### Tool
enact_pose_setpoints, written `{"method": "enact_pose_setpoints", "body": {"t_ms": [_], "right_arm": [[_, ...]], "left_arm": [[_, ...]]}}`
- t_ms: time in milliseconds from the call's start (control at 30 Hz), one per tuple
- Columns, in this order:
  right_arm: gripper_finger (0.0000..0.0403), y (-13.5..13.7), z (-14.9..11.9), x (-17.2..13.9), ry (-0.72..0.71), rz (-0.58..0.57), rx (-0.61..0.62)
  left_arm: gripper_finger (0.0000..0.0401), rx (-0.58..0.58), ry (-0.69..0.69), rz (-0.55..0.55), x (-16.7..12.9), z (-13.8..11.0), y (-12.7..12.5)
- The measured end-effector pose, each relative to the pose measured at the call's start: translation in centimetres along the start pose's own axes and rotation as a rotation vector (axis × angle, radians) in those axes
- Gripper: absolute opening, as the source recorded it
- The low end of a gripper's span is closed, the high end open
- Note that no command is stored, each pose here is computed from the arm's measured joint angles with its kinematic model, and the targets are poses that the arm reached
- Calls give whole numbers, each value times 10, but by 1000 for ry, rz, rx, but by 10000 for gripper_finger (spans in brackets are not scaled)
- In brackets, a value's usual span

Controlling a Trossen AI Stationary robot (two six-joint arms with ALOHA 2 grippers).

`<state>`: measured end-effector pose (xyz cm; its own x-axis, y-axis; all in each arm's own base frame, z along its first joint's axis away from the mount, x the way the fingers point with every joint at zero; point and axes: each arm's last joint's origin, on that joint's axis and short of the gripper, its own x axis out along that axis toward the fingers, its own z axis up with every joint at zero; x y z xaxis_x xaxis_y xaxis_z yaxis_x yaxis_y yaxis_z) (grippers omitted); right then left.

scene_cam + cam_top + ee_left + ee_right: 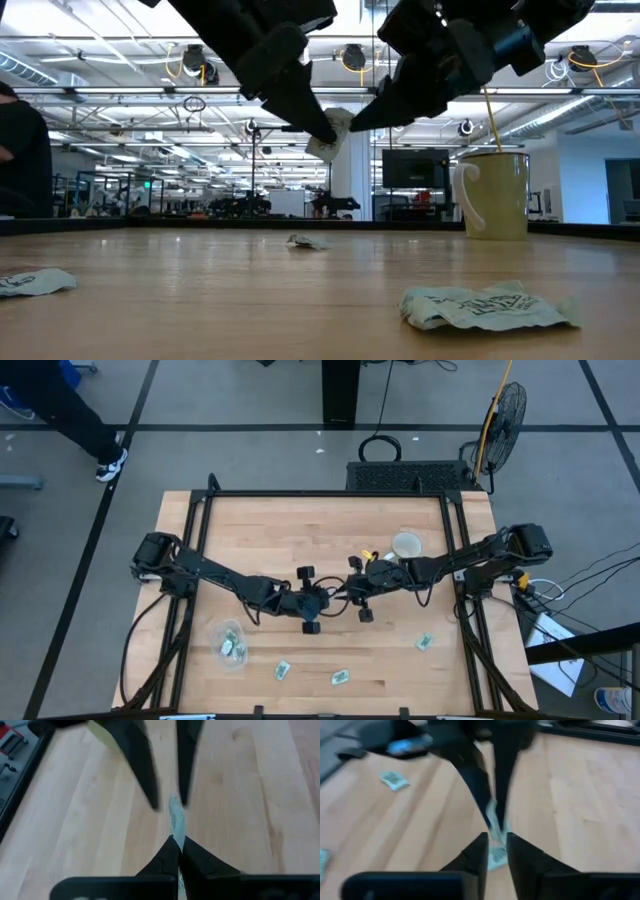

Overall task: Pick and place Stevia / Truvia into bins
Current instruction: Put the stevia packet into the transparent bin

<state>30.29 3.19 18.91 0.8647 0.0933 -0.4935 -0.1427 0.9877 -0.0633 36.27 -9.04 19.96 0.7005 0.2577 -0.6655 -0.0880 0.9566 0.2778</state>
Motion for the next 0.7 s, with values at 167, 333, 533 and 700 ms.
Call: {"method": "enact_pose_setpoints", "body": {"t_ms": [167,333,533,700], "right_arm": [[128,3,-9,0,97,-33,1],[157,9,-20,-2,184,-19,-12],[162,12,-31,-3,215,-8,-17],[161,12,-35,-3,218,-11,-19]], "left_arm": [[7,-104,175,16,-24,-16,-3],[6,-339,385,67,-78,-38,-9],[5,-522,585,-19,-136,-60,-36],[8,-667,754,21,-159,-81,-62]]}}
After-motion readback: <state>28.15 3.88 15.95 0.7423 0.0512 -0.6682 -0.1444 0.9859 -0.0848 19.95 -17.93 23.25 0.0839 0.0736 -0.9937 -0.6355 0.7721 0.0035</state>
